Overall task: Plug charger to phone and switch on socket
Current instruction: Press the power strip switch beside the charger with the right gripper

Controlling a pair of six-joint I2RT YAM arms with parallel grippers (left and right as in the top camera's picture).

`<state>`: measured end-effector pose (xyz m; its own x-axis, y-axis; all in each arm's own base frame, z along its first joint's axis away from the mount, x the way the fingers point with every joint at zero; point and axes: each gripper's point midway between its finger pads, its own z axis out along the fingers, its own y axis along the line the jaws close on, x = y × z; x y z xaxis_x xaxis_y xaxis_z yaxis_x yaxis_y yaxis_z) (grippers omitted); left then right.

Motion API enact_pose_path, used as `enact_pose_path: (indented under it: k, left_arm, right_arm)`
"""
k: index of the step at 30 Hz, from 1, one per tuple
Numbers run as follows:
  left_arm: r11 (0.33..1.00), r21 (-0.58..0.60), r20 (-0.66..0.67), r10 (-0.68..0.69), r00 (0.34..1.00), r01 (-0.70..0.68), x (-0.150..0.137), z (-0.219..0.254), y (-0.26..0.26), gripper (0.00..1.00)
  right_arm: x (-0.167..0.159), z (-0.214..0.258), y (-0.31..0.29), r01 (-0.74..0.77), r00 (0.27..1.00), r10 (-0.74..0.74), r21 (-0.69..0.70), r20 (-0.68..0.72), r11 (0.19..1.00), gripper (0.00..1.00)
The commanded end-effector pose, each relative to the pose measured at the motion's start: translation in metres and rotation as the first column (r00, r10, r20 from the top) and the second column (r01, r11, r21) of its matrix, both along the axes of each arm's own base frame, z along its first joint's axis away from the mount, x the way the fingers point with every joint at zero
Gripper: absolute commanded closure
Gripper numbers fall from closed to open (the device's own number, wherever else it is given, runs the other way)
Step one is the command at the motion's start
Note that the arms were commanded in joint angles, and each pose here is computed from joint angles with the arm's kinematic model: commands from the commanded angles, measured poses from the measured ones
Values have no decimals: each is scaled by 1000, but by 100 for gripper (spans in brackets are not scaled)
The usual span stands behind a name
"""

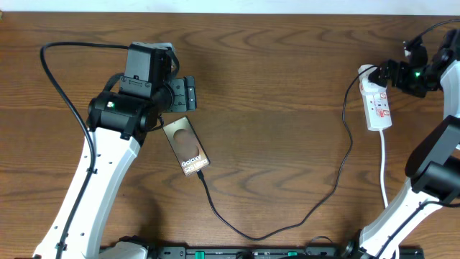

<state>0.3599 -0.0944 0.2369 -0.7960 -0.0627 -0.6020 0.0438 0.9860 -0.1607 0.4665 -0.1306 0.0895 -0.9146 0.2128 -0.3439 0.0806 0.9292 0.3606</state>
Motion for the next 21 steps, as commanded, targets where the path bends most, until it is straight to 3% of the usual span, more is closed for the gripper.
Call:
enact_pose_path:
  k: [1,21]
  left_arm:
    - [1000,14,16,-15,1000,15,2,4,0,16]
    - [1000,14,15,-15,1000,15,2,4,0,16]
  right_arm:
    - [-2,-29,11,-2,998,5,54,-61,999,1]
    - [-2,-54,41,-30,991,43,106,-129,994,1]
